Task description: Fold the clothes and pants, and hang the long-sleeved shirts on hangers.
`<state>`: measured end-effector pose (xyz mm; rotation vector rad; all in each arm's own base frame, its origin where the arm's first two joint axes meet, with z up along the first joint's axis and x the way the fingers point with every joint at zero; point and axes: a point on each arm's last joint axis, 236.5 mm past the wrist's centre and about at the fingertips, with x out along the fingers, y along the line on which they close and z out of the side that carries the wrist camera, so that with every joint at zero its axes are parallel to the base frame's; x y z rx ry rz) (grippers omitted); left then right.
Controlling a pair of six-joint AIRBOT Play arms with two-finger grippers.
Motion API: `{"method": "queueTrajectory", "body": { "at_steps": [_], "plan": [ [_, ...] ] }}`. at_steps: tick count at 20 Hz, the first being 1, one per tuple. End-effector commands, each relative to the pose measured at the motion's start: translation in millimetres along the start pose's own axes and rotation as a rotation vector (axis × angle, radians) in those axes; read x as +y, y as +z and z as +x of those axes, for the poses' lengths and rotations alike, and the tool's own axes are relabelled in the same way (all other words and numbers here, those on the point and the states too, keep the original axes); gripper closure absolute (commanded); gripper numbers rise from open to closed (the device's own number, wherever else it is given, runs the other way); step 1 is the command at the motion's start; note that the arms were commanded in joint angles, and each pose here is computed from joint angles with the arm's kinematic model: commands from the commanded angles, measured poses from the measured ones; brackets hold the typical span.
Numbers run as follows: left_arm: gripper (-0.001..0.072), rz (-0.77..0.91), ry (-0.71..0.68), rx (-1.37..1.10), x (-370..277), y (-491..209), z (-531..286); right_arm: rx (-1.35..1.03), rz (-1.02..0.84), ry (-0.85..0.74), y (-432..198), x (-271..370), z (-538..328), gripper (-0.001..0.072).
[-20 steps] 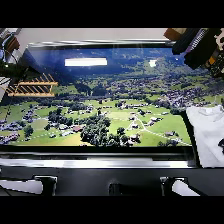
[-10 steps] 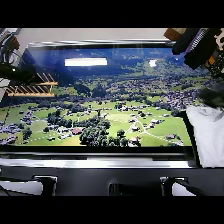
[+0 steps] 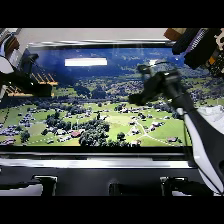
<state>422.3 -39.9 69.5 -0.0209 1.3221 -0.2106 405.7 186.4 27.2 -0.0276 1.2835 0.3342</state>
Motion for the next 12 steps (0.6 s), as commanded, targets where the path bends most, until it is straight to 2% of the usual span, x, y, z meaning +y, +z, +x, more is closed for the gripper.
{"method": "queueTrajectory", "body": {
  "at_steps": [1, 4, 12],
  "plan": [
    [0.0691, -0.008, 0.057, 0.078, 3.3, -26.8, 15.1, 0.014, -0.092, 0.032, -5.4, 40.1, 18.8, 0.0658],
    [0.0691, -0.016, 0.056, 0.087, 3.7, -27.5, 18.7, 0.042, -0.105, -0.02, -11.2, 26.4, 18.5, 0.0658],
    [0.0691, -0.017, 0.055, 0.089, 3.8, -27.6, 19.8, 0.063, -0.106, -0.024, -16.0, 25.3, 18.2, 0.0658]
  ]
}}
